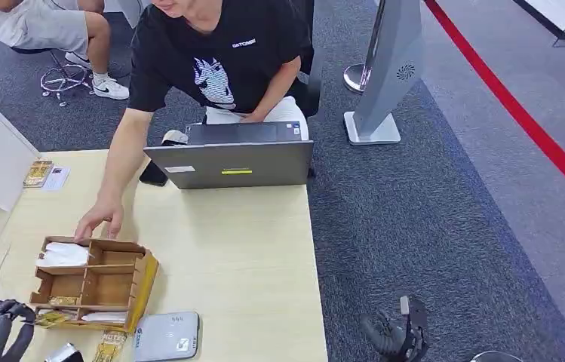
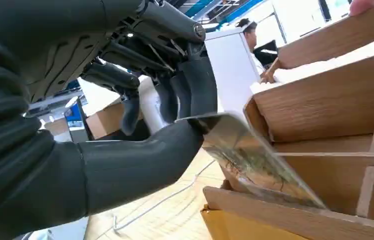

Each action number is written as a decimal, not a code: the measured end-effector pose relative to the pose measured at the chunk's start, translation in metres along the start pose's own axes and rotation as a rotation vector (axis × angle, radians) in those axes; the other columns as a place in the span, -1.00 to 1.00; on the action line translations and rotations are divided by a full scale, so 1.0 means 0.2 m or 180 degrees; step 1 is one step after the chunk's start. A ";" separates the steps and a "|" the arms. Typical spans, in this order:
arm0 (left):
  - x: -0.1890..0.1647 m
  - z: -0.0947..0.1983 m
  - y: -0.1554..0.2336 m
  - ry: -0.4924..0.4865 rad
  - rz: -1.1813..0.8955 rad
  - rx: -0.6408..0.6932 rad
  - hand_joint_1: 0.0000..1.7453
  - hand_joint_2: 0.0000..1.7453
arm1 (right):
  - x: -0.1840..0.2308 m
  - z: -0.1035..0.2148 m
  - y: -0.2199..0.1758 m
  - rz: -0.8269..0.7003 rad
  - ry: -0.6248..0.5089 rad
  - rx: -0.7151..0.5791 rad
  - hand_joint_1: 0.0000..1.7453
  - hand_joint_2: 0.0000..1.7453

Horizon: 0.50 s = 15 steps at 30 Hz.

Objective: Pass the card to the sensor for recognition and then transmit it.

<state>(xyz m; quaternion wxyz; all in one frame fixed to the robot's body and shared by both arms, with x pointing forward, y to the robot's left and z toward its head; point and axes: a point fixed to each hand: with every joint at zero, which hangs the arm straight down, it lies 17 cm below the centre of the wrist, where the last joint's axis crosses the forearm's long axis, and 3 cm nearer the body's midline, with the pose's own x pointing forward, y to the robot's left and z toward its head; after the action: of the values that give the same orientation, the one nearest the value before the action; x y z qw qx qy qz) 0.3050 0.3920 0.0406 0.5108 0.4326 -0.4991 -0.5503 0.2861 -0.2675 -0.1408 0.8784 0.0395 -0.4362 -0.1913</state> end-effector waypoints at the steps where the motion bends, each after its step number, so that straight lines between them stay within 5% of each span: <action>1: 0.00 0.00 0.00 0.0001 0.0000 -0.0001 1.00 1.00 | 0.00 0.00 0.00 -0.0001 0.0000 -0.0001 -1.00 1.00; 15: 0.05 -0.04 0.11 -0.0042 0.0157 0.0280 1.00 1.00 | 0.00 0.00 -0.01 -0.0019 -0.0001 -0.0027 -1.00 1.00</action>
<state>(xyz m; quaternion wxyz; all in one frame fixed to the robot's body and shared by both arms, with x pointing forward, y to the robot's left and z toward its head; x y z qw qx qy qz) 0.3149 0.3824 0.0625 0.5014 0.4386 -0.5367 -0.5179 0.2854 -0.2704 -0.1414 0.8779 0.0371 -0.4354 -0.1957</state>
